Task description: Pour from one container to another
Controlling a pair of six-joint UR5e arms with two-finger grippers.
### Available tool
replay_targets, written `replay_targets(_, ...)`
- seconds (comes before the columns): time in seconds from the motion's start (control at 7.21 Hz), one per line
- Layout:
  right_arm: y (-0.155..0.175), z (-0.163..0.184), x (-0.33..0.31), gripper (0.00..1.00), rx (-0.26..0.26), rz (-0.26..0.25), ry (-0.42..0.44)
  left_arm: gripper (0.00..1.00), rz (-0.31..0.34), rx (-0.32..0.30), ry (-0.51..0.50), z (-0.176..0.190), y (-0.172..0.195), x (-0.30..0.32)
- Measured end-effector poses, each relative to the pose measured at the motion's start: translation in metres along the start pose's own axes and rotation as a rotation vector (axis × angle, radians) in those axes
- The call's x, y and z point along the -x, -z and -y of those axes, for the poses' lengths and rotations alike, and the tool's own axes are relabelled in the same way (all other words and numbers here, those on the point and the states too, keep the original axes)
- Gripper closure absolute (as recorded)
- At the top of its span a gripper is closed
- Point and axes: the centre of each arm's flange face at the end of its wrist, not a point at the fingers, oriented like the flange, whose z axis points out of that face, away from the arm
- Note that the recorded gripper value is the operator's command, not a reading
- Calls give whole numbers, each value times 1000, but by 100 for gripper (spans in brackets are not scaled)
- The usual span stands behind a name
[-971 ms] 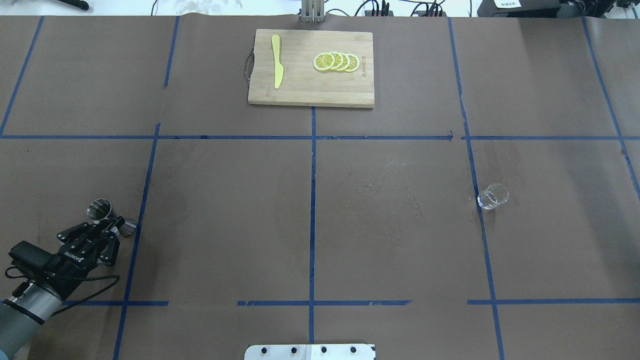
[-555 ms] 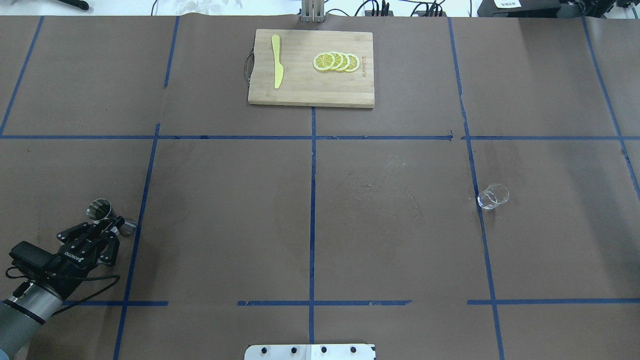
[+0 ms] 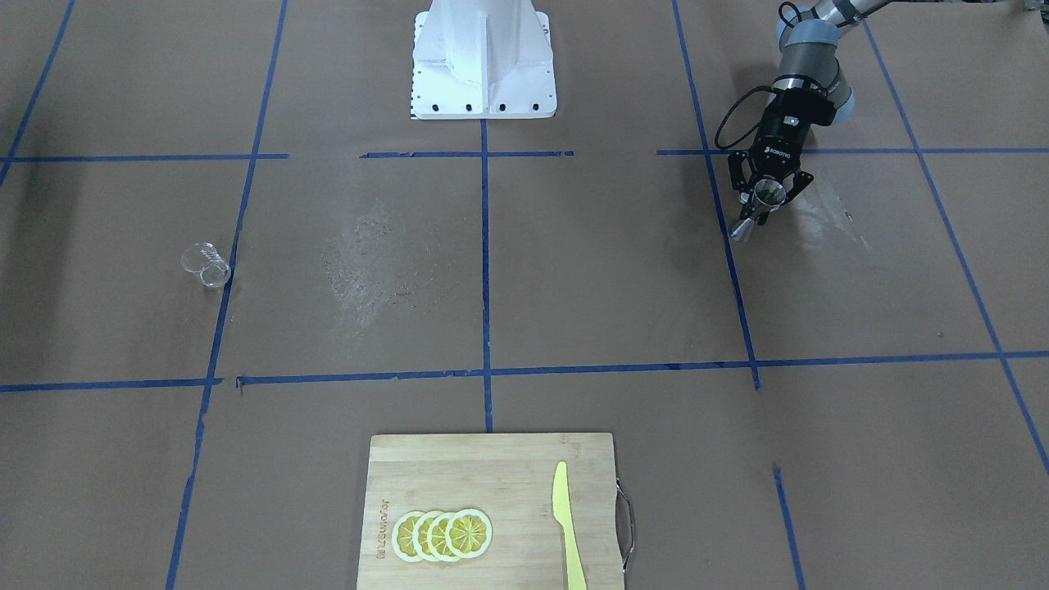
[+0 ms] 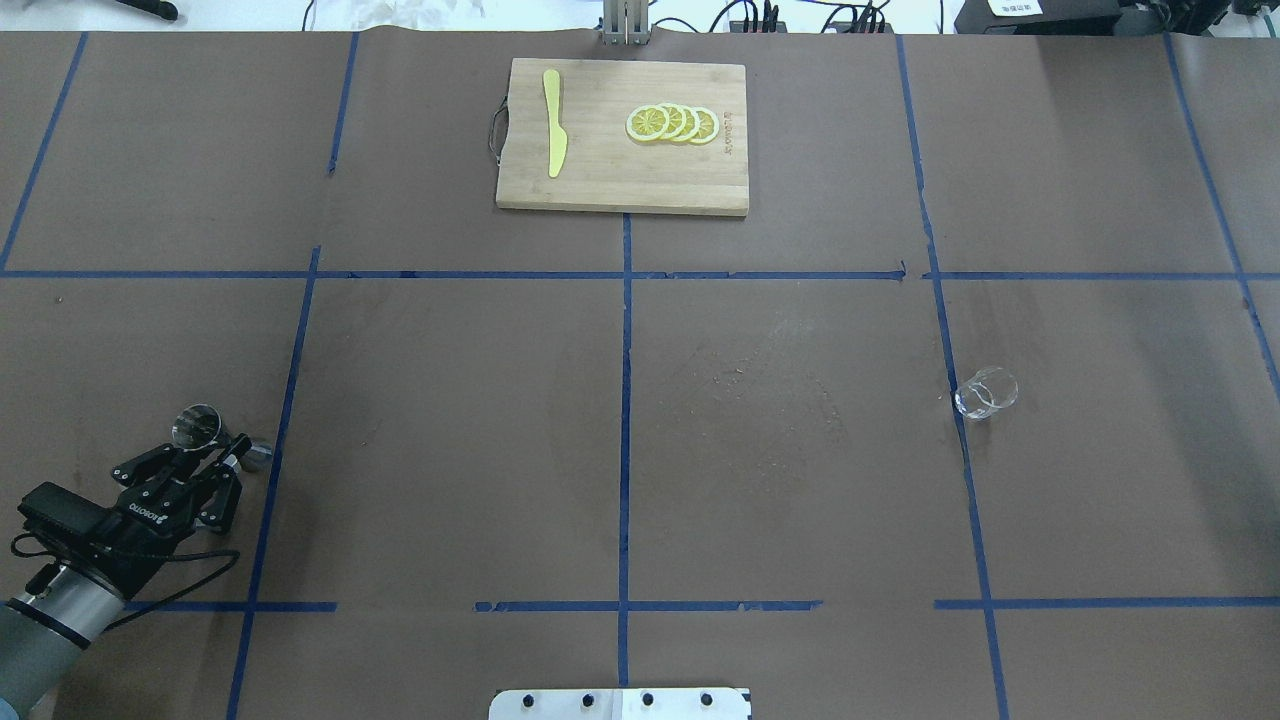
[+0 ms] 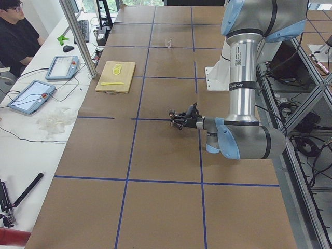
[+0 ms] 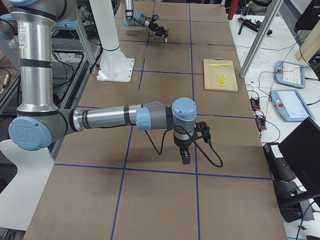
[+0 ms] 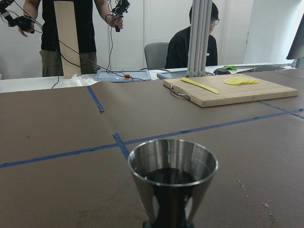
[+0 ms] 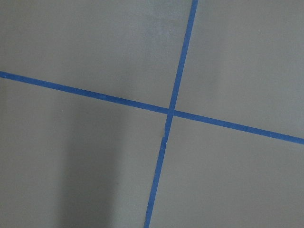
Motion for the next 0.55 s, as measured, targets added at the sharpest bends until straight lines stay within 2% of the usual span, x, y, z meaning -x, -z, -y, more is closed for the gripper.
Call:
replay_targets(0.14,0,0,0,0,0,0,-1,15,0,0,0,0,0,1)
replay_targets(0.28,1,-1,-1,0,-1,0,-2,4,-2,-4,6,1,1,1)
replay_targets(0.42,1,-1,-2,0,-2,-1,-4,0,-7,-13,21,4,3,3)
replay_targets(0.55,1,-1,-2,0,-2,-1,-4,0,-10,-29,42,9,4,3)
